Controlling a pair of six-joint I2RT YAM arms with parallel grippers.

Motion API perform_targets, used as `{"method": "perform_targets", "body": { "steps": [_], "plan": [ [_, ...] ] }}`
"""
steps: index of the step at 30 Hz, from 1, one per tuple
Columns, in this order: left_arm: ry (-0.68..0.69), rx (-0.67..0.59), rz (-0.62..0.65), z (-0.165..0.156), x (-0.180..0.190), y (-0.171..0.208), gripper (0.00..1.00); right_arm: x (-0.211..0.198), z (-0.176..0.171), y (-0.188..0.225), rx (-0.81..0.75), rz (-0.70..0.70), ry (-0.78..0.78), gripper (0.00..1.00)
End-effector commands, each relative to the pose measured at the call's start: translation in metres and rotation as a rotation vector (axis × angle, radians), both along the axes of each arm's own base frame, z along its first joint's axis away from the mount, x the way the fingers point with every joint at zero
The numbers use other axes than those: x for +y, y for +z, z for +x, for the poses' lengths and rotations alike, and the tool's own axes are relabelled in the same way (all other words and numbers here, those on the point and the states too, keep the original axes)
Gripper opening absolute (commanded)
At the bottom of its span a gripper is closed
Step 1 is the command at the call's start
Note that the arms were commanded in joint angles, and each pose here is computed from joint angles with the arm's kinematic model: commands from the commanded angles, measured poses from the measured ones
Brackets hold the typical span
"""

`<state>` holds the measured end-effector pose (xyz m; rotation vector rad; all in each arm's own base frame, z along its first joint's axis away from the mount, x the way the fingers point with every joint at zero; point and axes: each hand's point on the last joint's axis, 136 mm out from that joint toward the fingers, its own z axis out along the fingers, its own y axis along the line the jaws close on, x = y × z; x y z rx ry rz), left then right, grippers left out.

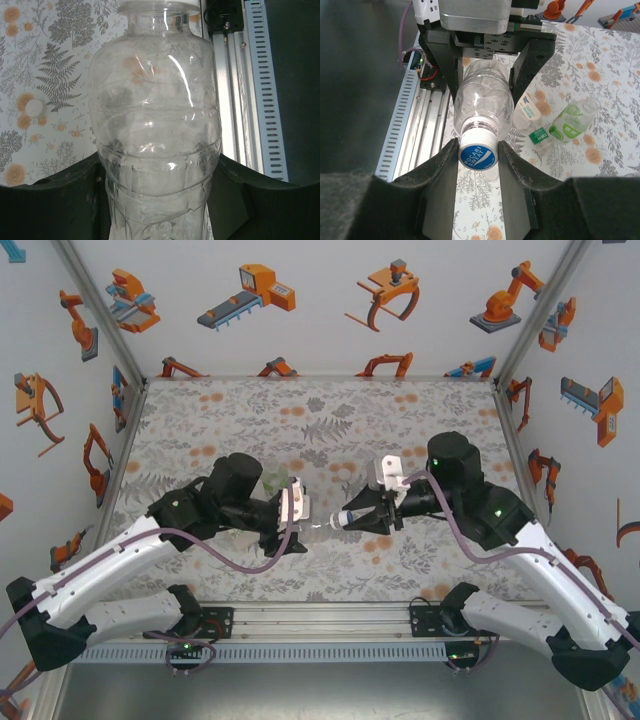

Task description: Screw on the bottle caps

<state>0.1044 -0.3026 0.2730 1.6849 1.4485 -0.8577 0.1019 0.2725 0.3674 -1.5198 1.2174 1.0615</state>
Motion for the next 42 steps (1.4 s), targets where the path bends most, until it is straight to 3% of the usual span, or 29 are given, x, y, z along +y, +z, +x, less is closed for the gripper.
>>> {"method": "perform_targets", "body": {
  "steps": [1,28,42],
  "plan": [
    [-0.05,-0.008,-0.042,-0.009,-0.004,0.017,0.0,0.001,-0.001,0.006,-0.04,0.002,0.006,0.0],
    [-0.055,0.016,-0.018,-0.01,-0.005,0.011,0.0,0.008,-0.01,-0.001,-0.061,-0.066,0.038,0.0],
    [-0.089,0.068,0.013,-0.015,-0.008,0.008,0.0,0.012,-0.017,-0.012,-0.092,-0.167,0.05,0.0]
  ]
}}
